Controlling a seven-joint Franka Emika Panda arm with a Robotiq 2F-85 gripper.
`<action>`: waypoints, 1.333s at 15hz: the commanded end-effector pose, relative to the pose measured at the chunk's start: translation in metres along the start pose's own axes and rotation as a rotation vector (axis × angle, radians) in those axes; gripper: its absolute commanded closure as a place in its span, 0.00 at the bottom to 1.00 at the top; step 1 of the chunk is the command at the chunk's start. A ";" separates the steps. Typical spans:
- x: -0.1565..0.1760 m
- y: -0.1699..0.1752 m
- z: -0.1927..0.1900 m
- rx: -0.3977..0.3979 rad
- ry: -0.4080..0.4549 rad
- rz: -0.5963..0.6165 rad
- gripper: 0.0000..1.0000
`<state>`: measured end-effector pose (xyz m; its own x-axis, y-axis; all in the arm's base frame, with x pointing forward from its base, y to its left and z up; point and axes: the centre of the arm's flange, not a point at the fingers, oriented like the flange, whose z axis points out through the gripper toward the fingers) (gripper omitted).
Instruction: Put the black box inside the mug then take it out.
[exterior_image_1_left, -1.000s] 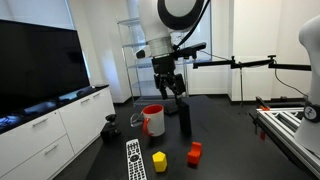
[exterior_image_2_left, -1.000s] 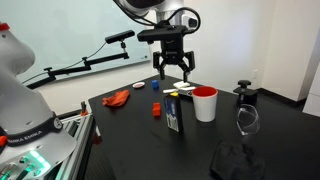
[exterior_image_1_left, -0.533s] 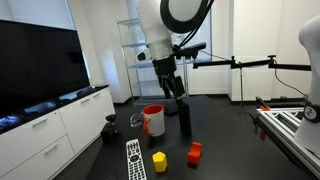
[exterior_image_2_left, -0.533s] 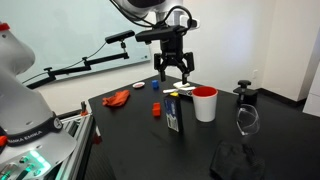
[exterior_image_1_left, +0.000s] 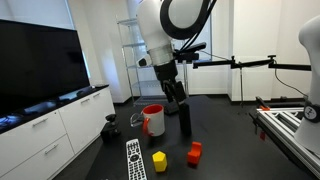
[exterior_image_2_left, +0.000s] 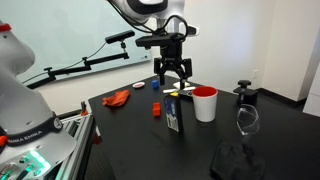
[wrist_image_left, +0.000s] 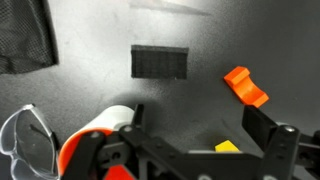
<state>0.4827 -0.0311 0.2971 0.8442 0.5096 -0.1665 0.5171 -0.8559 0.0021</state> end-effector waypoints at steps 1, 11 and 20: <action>-0.005 0.010 0.001 -0.014 0.013 0.020 0.00; -0.019 0.012 0.022 -0.023 0.003 0.007 0.00; -0.037 0.018 0.035 -0.035 -0.013 0.024 0.00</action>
<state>0.4616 -0.0622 0.2611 0.8509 0.4887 -0.1928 0.5004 -0.8657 0.0143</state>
